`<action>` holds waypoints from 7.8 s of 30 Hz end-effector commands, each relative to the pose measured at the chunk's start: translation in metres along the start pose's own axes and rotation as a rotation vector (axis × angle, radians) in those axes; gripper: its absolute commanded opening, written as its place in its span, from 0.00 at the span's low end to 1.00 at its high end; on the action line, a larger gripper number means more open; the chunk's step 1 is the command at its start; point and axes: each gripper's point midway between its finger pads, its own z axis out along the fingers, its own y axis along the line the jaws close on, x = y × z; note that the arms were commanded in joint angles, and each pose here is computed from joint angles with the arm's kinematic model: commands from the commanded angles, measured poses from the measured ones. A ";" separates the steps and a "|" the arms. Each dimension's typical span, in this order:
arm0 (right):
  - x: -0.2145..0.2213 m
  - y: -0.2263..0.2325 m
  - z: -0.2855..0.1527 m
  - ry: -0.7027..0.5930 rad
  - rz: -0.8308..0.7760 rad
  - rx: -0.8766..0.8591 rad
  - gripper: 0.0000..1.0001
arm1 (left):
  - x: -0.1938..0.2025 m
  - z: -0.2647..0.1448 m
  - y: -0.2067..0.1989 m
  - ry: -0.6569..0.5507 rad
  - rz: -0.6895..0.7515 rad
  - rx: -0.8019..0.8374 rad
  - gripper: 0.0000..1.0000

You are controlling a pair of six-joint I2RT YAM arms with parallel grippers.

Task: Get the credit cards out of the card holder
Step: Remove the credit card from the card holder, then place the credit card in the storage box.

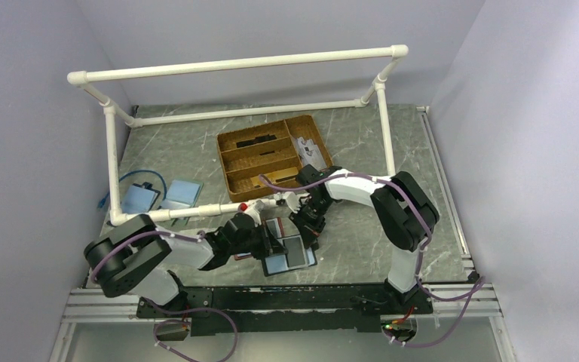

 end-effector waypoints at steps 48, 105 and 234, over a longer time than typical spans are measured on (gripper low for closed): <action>-0.019 0.044 -0.035 -0.150 -0.265 -0.128 0.31 | -0.020 -0.062 0.001 0.076 0.216 0.009 0.00; -0.060 0.067 -0.077 -0.466 -0.600 -0.316 0.50 | -0.029 -0.060 -0.076 0.113 0.378 0.283 0.00; -0.112 0.059 -0.174 -0.548 -0.651 0.082 0.61 | -0.114 -0.152 -0.097 -0.228 0.455 0.050 0.98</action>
